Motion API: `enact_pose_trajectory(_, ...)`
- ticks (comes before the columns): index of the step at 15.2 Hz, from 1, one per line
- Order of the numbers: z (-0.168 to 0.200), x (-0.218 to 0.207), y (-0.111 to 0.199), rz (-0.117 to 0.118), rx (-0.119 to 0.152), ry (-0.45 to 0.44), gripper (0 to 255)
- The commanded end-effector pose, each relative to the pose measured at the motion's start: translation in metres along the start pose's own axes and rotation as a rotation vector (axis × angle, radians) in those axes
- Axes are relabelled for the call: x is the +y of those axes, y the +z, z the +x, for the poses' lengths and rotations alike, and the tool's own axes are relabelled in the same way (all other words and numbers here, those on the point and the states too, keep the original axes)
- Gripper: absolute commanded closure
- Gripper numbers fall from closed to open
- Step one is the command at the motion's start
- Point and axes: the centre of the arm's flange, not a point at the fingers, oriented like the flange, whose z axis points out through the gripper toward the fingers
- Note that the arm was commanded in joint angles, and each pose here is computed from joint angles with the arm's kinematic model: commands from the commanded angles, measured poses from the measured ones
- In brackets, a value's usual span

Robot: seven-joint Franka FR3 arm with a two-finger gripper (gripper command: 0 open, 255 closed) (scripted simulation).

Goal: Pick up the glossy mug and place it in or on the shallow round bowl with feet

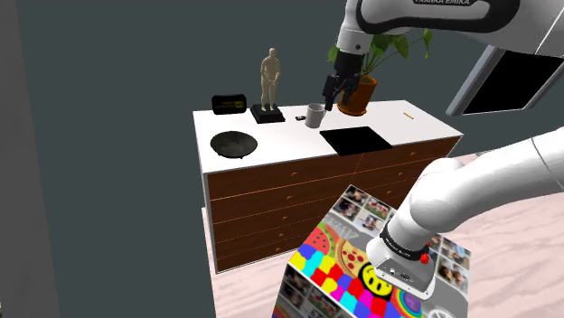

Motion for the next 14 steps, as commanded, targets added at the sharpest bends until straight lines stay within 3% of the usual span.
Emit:
enact_pose_trajectory(1,0.018,0.016,0.01,-0.007,0.001,0.005,0)
enact_pose_trajectory(14,0.136,0.117,0.074,-0.046,0.006,0.038,0)
